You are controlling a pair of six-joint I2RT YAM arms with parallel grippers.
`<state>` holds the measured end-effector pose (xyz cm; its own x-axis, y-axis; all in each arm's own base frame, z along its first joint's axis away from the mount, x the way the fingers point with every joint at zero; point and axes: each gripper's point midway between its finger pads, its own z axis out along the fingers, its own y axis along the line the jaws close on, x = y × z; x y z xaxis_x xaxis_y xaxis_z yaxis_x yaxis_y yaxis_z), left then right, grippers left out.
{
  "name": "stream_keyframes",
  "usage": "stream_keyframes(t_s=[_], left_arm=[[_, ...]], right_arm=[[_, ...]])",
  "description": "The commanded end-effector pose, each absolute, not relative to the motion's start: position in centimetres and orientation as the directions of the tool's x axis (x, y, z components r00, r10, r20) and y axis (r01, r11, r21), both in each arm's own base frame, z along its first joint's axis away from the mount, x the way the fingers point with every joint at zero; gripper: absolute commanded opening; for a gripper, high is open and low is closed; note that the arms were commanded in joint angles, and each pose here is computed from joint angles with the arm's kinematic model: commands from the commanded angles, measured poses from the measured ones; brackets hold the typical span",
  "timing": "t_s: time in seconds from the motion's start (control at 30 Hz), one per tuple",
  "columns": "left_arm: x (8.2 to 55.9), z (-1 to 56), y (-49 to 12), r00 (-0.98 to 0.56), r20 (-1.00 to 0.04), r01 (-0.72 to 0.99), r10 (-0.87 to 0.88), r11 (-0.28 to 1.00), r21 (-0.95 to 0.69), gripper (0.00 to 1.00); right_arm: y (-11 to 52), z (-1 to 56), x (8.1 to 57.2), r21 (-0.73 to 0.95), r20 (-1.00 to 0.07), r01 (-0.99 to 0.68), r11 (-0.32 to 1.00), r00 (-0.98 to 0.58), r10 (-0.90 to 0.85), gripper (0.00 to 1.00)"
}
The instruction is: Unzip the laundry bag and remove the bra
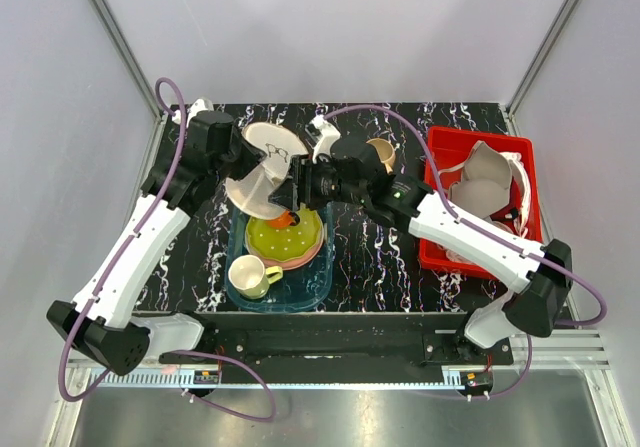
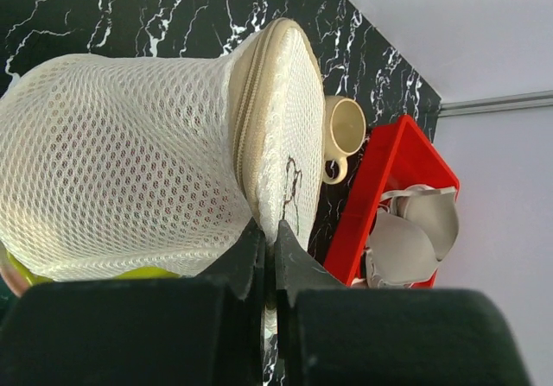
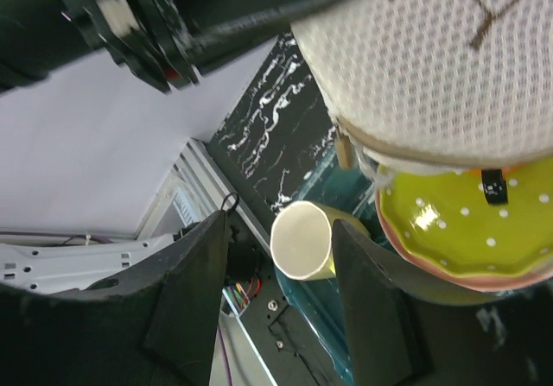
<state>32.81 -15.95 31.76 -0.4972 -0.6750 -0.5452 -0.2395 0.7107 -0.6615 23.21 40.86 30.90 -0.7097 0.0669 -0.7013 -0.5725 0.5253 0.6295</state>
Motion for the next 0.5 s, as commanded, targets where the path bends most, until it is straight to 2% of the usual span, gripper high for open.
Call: stream_keyframes(t_s=[0.0,0.3,0.47], left_arm=[[33.2,34.7,-15.7,-0.438,-0.575,-0.206,-0.691,0.699,-0.684,0.0],[33.0,35.1,-15.3,-0.431,-0.602,-0.205,-0.672,0.723,-0.659,0.0],[32.6,36.4,-15.3,-0.44,-0.652,-0.139,-0.618,0.763,-0.631,0.0]], right_arm=[[42.2,34.8,23.6,0.644,-0.733,-0.617,0.453,-0.667,0.135,0.6],[43.4,34.7,24.3,0.611,-0.757,-0.652,0.45,-0.647,0.091,0.58],[43.8,33.9,24.5,0.579,-0.773,-0.673,0.46,-0.633,0.047,0.6]])
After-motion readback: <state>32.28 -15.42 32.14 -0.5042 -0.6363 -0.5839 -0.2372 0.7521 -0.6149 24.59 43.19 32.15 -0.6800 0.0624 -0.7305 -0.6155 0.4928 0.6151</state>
